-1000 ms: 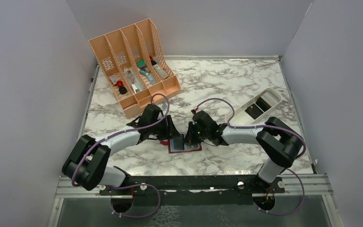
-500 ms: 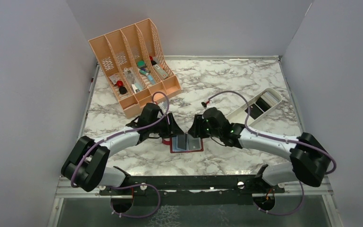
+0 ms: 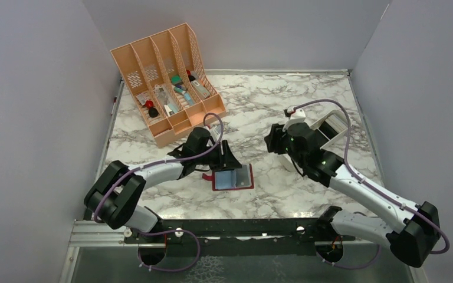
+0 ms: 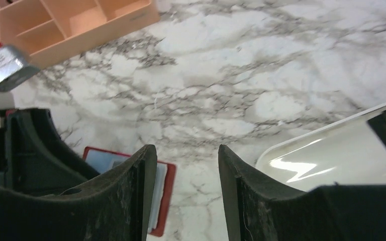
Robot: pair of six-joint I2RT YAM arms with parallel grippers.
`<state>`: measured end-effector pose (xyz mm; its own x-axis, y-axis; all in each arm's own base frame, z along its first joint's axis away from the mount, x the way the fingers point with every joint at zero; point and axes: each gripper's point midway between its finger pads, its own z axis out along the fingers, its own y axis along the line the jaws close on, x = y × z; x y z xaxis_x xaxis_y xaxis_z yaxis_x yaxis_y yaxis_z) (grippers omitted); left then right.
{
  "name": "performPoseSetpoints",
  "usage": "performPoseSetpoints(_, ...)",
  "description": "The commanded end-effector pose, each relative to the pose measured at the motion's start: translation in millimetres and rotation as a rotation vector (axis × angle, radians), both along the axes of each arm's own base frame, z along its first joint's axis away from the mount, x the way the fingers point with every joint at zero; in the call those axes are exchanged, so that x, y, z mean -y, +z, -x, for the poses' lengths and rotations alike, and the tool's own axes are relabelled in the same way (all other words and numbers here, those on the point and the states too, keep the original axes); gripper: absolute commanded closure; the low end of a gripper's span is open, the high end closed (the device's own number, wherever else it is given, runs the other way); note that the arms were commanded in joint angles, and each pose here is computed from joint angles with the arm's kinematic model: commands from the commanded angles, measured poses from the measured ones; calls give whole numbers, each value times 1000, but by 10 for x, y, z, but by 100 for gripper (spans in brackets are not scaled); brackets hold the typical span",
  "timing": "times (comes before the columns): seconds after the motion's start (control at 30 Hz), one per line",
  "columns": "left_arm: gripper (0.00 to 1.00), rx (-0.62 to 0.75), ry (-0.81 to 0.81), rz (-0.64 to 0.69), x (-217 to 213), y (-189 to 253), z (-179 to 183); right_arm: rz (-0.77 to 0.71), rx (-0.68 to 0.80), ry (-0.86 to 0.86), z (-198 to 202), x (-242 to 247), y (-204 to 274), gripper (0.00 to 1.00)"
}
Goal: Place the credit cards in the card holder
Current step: Turn over the card slot in the card holder, then pick up the credit card from the storage box.
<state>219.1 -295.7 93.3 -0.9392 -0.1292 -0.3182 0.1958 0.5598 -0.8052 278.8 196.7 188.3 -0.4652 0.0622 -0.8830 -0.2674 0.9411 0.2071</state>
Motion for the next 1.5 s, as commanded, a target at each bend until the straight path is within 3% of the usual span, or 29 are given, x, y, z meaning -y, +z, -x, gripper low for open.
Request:
performPoseSetpoints(0.0, 50, 35, -44, 49, 216, 132, -20, 113, 51, -49, -204, 331, 141, 47)
performPoseSetpoints(0.3, 50, 72, -35, -44, 141, 109, -64, 182, 58, -132, -620, 807, 229, 46)
performPoseSetpoints(0.5, 50, 158, 0, -167, -48, 259, -159, 283, 25, -269, -992, 1537, 238, 45)
performPoseSetpoints(0.6, 44, 216, 12, -235, -146, 409, -235, 346, -6, -307, -1113, 1878, 179, 44)
performPoseSetpoints(0.7, 29, 268, 26, -293, -250, 542, -294, 471, -25, -217, -1192, 2007, 3, 42)
performPoseSetpoints(0.77, 21, 297, 22, -311, -281, 630, -310, 559, -57, -257, -1221, 2195, -103, 42)
performPoseSetpoints(1.0, 1, 361, -21, -360, -349, 766, -326, 716, -208, -207, -1220, 2529, -509, 41)
performPoseSetpoints(1.47, 1, 448, 1, -461, -561, 757, -394, 904, -290, -166, -1366, 2854, -881, 39)
